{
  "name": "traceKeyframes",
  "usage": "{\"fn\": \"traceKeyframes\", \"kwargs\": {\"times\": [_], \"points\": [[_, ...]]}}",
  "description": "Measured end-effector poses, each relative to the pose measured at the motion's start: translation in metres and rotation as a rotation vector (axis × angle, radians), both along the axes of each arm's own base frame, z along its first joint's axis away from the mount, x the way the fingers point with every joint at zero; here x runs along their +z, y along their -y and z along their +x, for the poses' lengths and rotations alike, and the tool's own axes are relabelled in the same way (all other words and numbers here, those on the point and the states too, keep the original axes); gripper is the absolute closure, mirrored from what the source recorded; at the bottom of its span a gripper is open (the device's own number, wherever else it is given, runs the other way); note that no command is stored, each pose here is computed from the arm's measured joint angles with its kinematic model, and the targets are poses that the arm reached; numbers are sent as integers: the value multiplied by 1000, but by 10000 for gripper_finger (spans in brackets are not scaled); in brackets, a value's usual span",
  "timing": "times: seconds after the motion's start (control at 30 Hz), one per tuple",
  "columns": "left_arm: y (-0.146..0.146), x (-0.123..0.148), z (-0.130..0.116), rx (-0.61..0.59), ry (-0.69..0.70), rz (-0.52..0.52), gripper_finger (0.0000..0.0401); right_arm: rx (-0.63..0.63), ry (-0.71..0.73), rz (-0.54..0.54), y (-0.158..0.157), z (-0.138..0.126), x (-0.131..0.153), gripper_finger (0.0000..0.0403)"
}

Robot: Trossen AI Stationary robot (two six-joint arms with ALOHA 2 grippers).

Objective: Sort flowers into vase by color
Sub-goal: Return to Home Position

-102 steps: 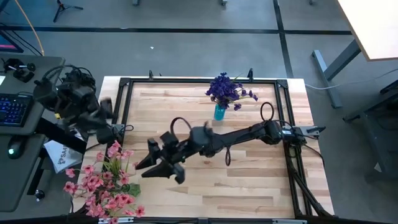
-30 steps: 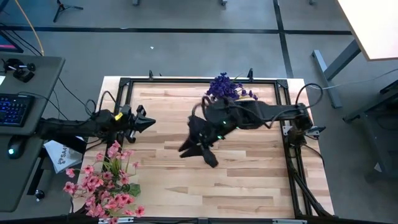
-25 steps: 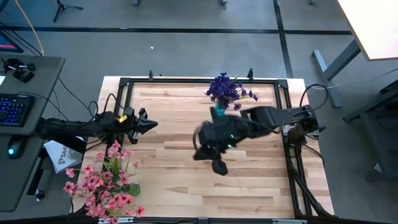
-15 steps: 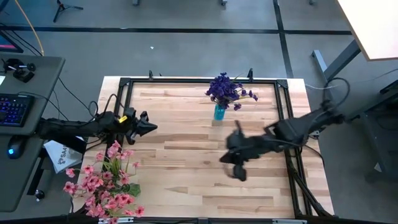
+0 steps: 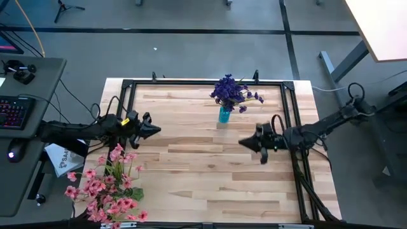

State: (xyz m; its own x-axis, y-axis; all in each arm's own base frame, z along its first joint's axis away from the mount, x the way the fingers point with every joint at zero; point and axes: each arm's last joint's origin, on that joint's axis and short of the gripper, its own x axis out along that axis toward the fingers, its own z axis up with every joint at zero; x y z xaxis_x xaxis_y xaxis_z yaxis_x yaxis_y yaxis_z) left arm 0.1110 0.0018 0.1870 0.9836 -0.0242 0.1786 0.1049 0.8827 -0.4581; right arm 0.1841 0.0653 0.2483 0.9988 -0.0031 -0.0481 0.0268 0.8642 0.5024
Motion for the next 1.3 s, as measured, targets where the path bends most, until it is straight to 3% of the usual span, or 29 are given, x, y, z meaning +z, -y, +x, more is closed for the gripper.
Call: {"fn": "traceKeyframes", "kwargs": {"times": [0.27, 0.47, 0.63, 0.9, 1.3], "points": [[-2, 0, 0, 60, 0, -29, 401, 80, 68, -188, 44, -6, -20, 403], [-2, 0, 0, 59, 0, -29, 401, 113, 70, -131, 64, -27, -52, 403], [-2, 0, 0, 59, 0, -29, 401, 109, 162, -69, 64, -49, -72, 403], [-2, 0, 0, 60, 0, -29, 401, 111, 130, -195, 63, -54, -72, 403], [-2, 0, -3, 58, 1, -29, 401, 114, 103, -188, 63, -58, -74, 403]]}}
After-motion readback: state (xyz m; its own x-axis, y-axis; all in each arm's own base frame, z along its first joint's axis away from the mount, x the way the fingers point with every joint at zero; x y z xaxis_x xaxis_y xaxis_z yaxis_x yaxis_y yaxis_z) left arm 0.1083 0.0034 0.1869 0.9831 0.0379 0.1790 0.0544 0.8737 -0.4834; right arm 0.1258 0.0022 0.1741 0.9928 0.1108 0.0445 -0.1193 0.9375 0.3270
